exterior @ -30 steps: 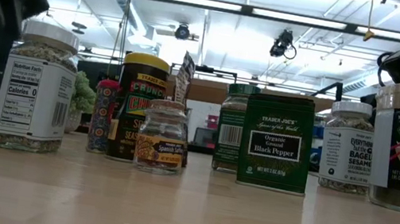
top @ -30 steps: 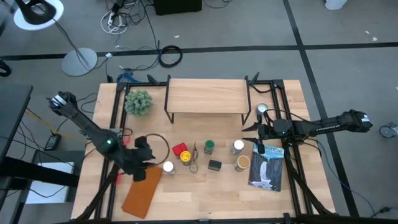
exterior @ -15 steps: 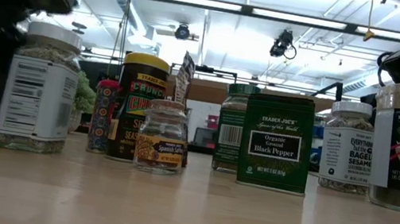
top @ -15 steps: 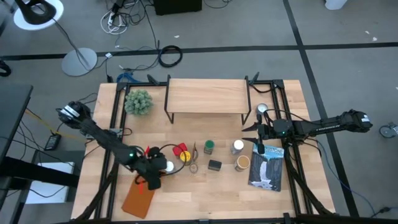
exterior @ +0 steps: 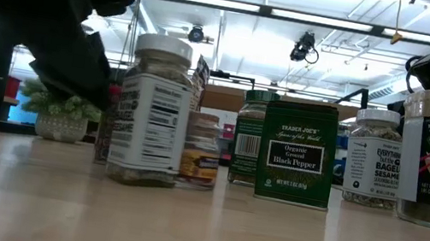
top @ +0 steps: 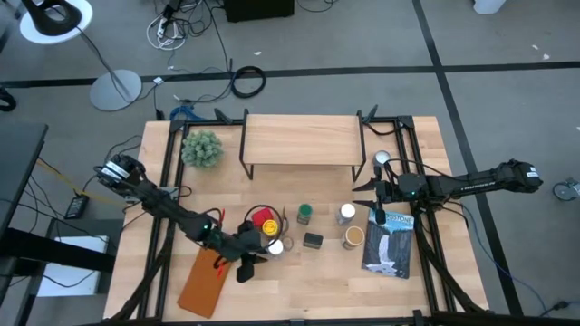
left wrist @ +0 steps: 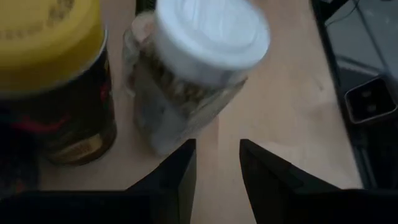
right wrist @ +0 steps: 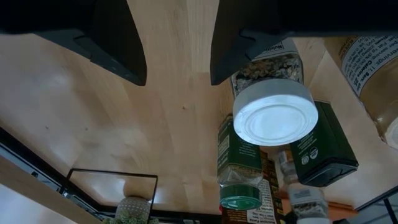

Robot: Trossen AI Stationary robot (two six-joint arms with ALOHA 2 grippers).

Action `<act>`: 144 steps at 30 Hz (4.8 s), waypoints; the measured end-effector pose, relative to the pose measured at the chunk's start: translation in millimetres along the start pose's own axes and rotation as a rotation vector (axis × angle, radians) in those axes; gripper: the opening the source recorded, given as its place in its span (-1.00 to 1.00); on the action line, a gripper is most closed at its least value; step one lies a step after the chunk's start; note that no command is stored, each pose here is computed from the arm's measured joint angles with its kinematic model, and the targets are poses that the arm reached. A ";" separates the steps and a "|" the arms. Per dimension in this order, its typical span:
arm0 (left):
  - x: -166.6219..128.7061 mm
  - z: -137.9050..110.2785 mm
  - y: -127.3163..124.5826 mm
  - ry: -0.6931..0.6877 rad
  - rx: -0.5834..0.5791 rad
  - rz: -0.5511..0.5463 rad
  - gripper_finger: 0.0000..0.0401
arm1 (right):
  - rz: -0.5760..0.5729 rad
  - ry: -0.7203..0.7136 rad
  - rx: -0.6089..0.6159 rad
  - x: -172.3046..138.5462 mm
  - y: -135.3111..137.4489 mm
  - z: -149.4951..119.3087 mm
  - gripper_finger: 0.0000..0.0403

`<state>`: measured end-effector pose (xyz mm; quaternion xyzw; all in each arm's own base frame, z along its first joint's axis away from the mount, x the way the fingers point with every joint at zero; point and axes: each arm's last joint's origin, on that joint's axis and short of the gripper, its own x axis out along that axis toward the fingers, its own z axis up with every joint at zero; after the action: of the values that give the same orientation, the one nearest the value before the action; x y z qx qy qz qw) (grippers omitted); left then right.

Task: Shelf spices
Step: Put the left white seasoning bottle on the shelf

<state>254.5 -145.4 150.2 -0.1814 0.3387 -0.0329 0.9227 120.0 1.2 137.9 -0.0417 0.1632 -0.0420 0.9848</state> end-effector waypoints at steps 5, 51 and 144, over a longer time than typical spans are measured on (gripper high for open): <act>-6.3 -2.6 3.6 0.059 0.020 0.037 -0.37 | 0.000 0.000 0.000 0.0 0.0 0.0 -0.12; -62.3 101.9 -54.2 0.094 0.681 0.209 0.11 | 0.000 0.000 0.000 0.0 0.0 0.0 -0.12; 2.1 160.7 -40.9 0.618 0.882 0.062 -0.03 | -0.002 -0.044 0.006 -0.1 -0.2 4.2 -0.12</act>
<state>361.0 -133.6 276.8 0.2513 0.5536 -0.1967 0.7692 121.3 1.2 141.9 -0.0396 0.1413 -0.0425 0.9883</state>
